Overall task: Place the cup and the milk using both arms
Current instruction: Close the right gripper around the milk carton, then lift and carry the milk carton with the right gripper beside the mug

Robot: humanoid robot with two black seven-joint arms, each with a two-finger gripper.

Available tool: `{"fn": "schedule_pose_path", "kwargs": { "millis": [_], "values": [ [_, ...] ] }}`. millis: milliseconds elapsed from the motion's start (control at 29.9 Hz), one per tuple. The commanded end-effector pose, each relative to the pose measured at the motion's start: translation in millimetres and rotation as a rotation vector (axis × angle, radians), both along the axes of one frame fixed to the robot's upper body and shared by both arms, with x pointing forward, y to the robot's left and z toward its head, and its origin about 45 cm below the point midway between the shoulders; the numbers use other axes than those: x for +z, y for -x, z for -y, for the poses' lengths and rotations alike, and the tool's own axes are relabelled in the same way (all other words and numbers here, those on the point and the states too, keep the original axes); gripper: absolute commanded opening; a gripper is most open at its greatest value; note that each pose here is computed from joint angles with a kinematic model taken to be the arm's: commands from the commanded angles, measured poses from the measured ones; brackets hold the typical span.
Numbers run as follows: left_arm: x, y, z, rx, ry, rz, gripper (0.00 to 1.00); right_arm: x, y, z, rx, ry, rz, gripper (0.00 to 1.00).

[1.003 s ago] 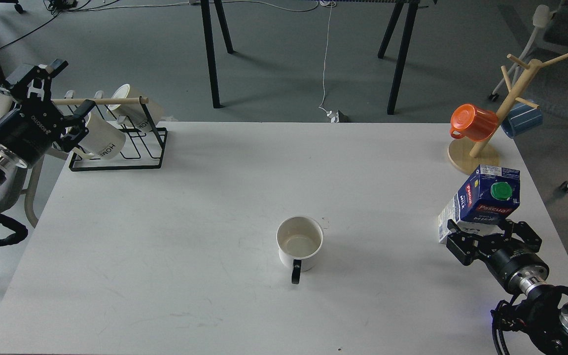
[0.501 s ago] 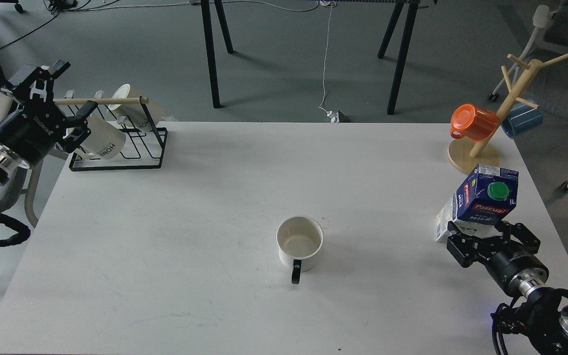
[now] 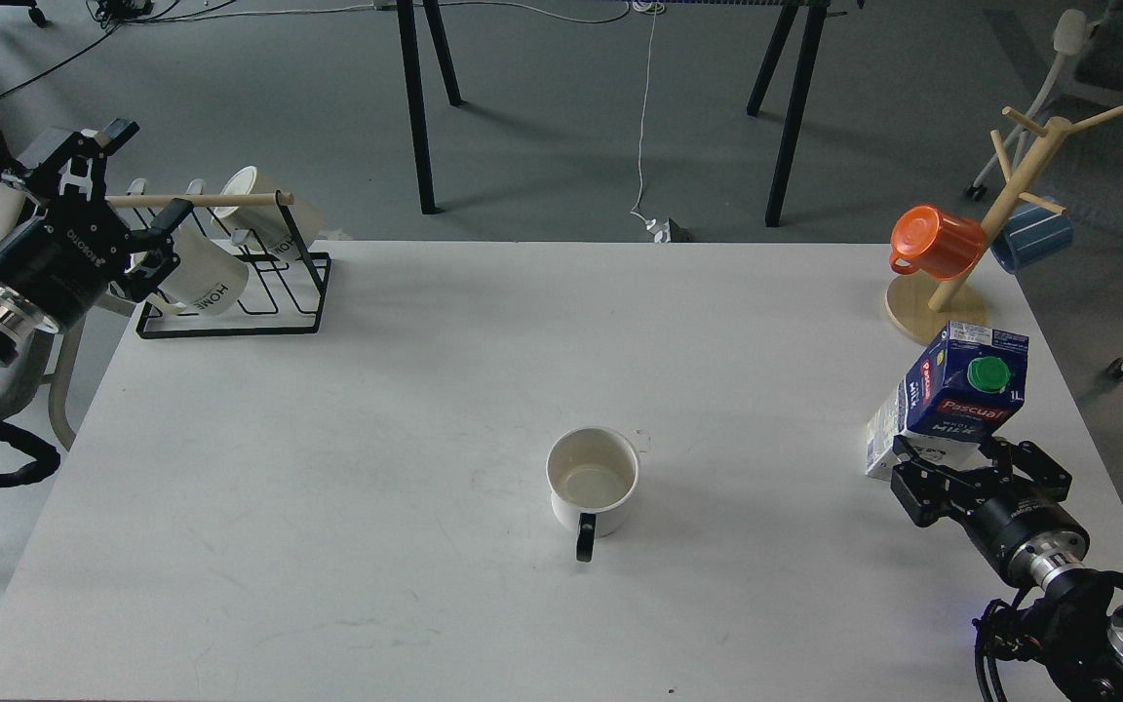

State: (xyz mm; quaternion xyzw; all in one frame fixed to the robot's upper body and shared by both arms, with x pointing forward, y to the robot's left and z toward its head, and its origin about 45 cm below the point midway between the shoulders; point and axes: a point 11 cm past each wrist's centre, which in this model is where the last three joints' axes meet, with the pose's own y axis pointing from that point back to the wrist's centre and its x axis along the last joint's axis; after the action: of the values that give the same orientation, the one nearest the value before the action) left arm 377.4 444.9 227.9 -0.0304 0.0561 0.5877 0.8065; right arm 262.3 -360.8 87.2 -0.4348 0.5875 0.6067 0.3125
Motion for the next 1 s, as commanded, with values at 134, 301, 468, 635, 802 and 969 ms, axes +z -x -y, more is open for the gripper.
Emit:
{"fn": "schedule_pose_path", "kwargs": {
  "millis": [134,301,468,635,802,969],
  "values": [
    [-1,1,-4,0.011,-0.005,-0.004,0.94,-1,0,-1,0.001,0.000,-0.001,0.67],
    [-2,1,-3,0.009,-0.005,-0.005,0.94,0,0,-2,0.008,0.005,0.004,0.66],
    [-2,1,-3,0.009,-0.005,-0.005,0.94,0,0,-5,0.011,0.005,0.009,0.66],
    [-2,1,-4,0.012,-0.007,-0.007,0.94,3,-2,-10,0.013,-0.012,0.020,0.66],
    [-3,1,-4,0.010,-0.007,-0.008,0.94,6,-2,-17,0.027,-0.029,0.023,0.66],
    [-6,4,-5,0.013,-0.007,-0.016,0.94,13,-1,-30,0.072,-0.028,0.050,0.66]
  ]
}}
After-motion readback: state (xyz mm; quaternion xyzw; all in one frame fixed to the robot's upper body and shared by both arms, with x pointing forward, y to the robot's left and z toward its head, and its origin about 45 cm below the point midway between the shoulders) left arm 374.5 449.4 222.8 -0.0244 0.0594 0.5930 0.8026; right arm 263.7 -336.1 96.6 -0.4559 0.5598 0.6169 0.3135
